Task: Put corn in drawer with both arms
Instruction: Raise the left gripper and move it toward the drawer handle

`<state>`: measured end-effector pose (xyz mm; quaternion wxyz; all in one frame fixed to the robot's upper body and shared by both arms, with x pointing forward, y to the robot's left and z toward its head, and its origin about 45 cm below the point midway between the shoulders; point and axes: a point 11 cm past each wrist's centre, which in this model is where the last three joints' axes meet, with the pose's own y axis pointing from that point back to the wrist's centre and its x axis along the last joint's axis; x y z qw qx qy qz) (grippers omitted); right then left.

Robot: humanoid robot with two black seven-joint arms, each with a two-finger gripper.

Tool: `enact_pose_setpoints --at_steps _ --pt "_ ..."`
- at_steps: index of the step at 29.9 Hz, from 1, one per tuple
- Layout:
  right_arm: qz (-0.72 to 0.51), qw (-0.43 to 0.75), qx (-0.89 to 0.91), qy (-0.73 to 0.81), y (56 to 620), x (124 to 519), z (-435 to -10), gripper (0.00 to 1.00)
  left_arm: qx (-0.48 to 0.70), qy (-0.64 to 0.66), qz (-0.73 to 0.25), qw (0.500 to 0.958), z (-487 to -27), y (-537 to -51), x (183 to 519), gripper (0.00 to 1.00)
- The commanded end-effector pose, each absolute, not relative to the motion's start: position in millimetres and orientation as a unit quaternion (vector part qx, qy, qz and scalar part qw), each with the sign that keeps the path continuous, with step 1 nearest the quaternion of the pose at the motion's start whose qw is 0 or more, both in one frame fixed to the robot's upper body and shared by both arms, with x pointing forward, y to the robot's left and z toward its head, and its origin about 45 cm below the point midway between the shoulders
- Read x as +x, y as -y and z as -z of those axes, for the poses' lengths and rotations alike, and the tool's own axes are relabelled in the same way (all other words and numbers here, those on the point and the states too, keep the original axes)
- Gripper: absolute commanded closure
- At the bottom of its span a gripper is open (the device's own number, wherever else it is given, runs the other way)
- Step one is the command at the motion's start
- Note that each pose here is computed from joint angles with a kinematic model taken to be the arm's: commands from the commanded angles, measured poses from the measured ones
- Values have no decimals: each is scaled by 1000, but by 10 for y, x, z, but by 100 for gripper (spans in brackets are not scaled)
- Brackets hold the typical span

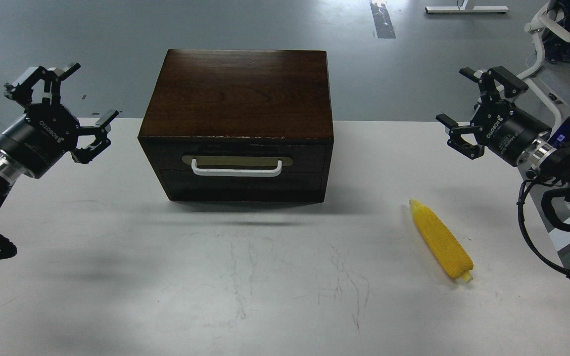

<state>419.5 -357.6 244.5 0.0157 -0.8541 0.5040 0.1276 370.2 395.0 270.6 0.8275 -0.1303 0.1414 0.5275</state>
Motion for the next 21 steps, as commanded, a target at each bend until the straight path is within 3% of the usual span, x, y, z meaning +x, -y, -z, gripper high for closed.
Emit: enact_pose_setpoints --at_steps 1,7,15,21 --pt "-126 15 -853 -506 3598 4192 -2452 1 -133 -142 -527 827 -2706 -3940 3701 1" --pt "-127 13 -852 -507 3617 4181 -2440 1 -133 -140 -530 826 -2703 -3962 3714 1" --pt "-121 9 -849 -514 3705 4170 -2470 1 -130 -79 -589 794 -2923 -4491 3867 1" --pt "-122 -2 -844 -522 3824 4105 -2419 1 19 108 -457 883 -3577 -3904 3976 1"
